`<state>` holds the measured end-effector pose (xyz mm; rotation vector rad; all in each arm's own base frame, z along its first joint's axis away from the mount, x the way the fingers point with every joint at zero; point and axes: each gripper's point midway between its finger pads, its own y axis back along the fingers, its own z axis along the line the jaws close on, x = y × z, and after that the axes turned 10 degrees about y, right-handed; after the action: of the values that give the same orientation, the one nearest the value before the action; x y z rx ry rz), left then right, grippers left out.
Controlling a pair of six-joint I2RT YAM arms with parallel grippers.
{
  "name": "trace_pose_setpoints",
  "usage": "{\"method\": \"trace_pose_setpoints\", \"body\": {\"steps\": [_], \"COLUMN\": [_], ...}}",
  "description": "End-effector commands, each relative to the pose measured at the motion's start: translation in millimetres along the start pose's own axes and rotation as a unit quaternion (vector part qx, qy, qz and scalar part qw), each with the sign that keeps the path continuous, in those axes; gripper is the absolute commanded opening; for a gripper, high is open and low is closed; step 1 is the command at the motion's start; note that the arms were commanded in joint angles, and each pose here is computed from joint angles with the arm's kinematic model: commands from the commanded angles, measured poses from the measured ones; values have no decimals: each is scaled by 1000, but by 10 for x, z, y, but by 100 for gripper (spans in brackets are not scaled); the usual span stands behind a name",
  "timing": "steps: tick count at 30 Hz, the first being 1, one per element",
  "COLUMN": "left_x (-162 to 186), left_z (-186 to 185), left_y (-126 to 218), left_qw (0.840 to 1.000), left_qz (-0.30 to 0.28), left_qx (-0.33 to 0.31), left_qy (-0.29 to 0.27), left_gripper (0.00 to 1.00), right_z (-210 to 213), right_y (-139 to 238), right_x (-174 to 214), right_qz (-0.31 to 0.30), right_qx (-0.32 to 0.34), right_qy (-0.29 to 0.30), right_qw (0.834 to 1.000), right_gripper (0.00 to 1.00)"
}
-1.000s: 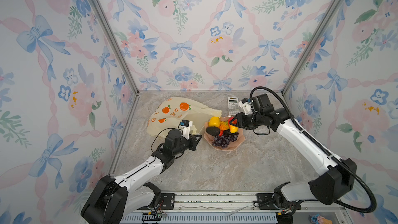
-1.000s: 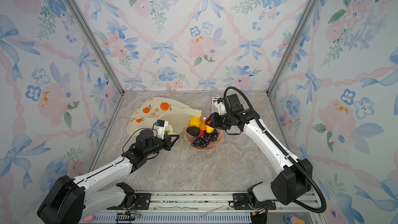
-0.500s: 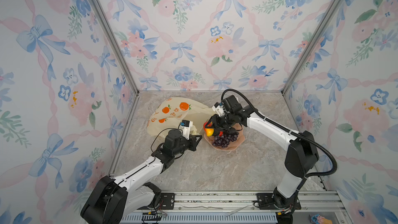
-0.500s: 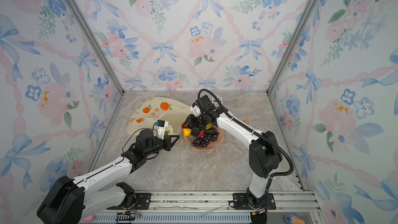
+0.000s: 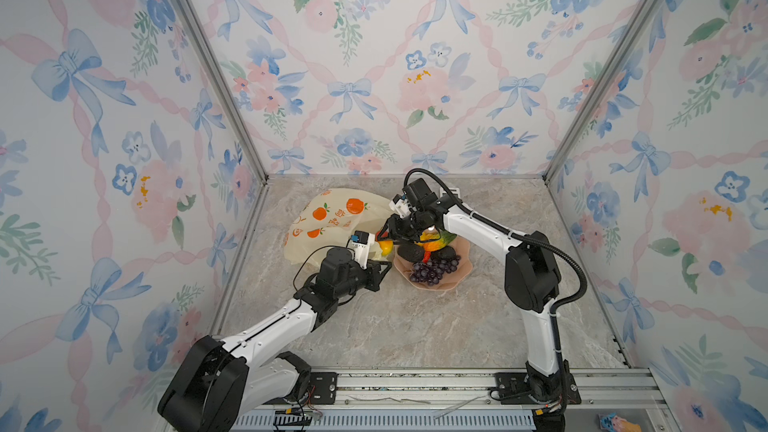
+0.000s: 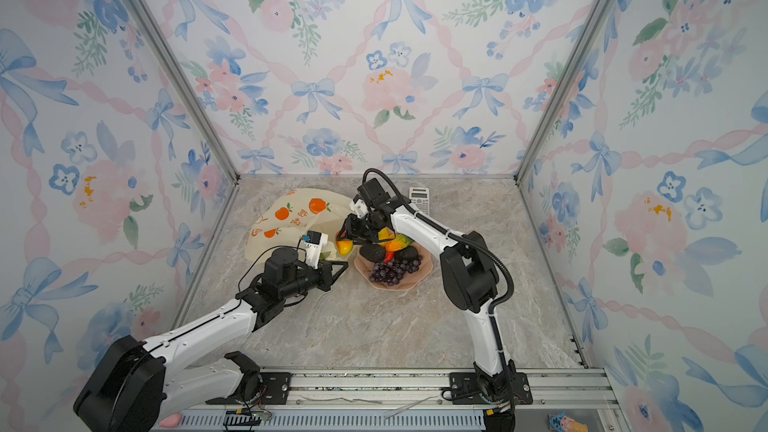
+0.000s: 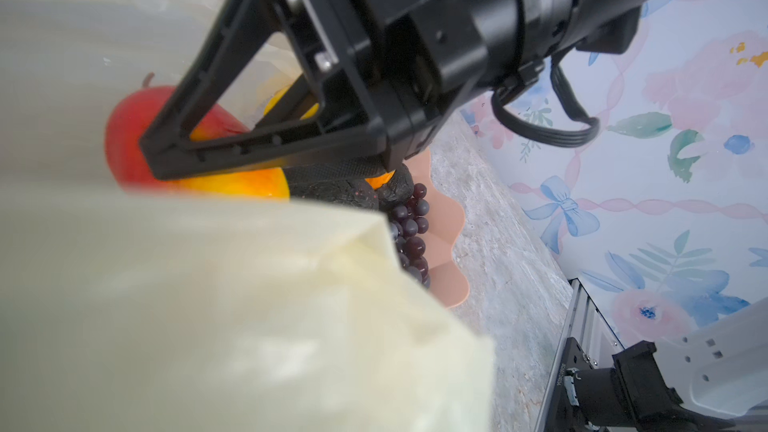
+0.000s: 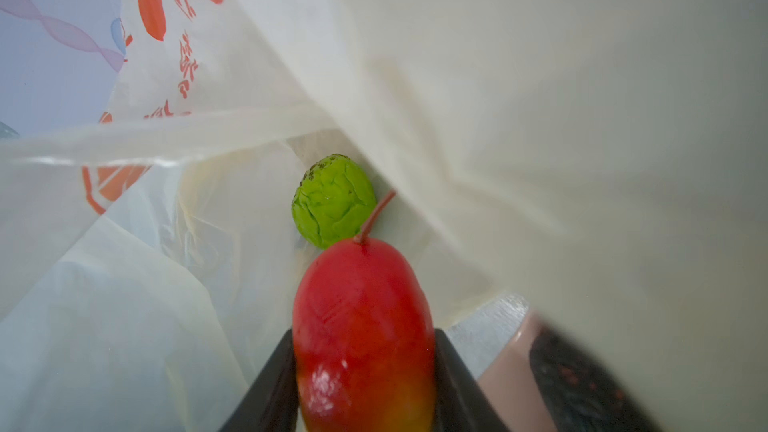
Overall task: Place the fruits into the plastic bag
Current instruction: 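Carry the mango with the right gripper into the bag mouth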
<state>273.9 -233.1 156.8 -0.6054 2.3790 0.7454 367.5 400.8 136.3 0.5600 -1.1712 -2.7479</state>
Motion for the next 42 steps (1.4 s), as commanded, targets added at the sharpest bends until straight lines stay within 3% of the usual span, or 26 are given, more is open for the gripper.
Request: {"method": "trace_pose_setpoints", "body": {"steps": [1, 15, 25, 33, 42], "left_x": [-55, -49, -12, -16, -41], "left_z": [-40, -30, 19, 35, 27], "left_y": [-40, -139, -152, -132, -96], "left_qw": [1000, 999, 999, 1000, 1000], "left_qz": [4, 17, 22, 18, 11], "left_qx": [7, 10, 7, 5, 6], "left_qy": [-15, -26, -25, -23, -23], "left_gripper": [0, 0, 0, 0, 0], "right_z": [113, 64, -38, 52, 539], "right_y": [-147, -732, -997, -1020, -773], "right_x": [-54, -508, -575, -652, -866], "right_qz": [0, -106, -122, -131, -148], "right_qx": [-12, -59, -55, -66, -138], "right_qy": [-3, -76, -98, -88, -29], "right_qw": [1000, 990, 986, 985, 979], "right_gripper": [35, 35, 42, 60, 82]}}
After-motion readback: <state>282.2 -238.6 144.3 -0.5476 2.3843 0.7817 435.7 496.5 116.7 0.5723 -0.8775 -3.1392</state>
